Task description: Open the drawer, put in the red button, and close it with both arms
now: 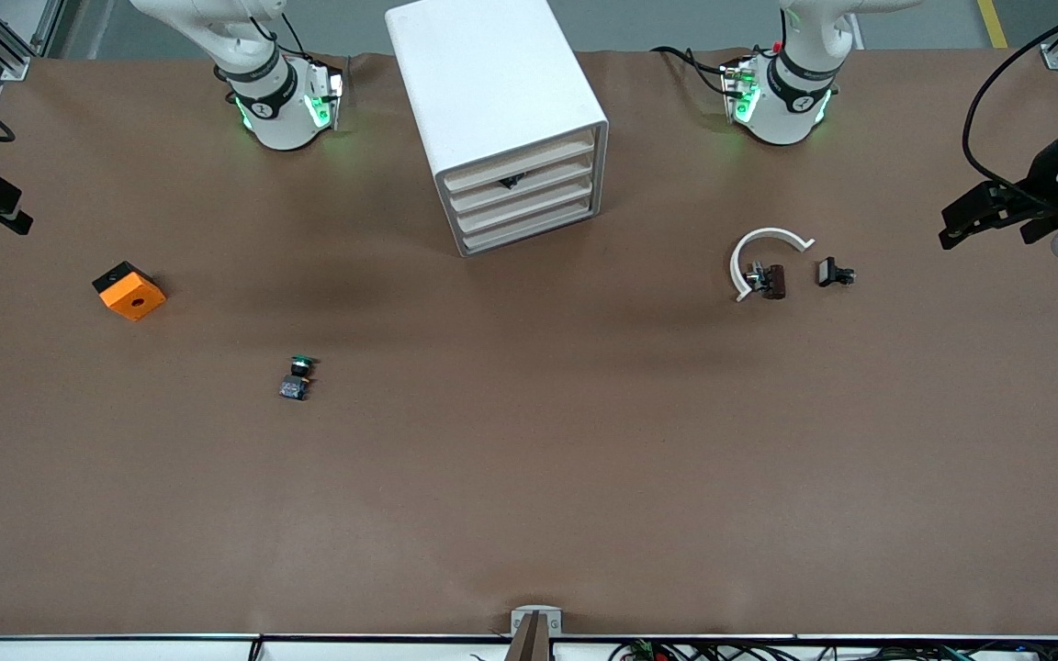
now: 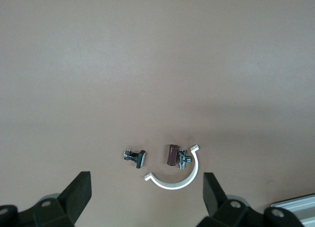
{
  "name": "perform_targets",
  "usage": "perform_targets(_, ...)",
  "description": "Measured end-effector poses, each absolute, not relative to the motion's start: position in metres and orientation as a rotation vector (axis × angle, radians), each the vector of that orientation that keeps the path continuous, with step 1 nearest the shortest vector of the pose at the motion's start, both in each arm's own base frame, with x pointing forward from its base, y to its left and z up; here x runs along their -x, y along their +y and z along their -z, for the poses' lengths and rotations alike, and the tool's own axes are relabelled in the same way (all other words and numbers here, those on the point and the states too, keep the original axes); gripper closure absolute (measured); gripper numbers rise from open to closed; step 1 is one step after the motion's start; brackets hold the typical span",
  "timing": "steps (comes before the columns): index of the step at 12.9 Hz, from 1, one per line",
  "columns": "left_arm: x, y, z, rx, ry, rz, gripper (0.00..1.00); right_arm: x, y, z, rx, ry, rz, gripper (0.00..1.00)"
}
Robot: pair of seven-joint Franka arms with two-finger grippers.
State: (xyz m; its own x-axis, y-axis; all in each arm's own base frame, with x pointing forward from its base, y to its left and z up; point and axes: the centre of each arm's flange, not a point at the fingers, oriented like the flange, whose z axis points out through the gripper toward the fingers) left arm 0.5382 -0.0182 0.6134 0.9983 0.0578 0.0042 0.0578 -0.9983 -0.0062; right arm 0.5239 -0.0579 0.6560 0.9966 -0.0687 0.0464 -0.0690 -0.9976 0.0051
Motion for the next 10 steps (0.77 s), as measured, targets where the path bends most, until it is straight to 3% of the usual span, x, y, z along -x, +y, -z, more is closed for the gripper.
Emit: perform_targets(10, -0.5397, -0.0193, -0.6148, 3.134, -0.087, 0.004, 0.0, -0.5227, -0.0612, -0.6552, -3.133, -0.118, -0.06, 0.0)
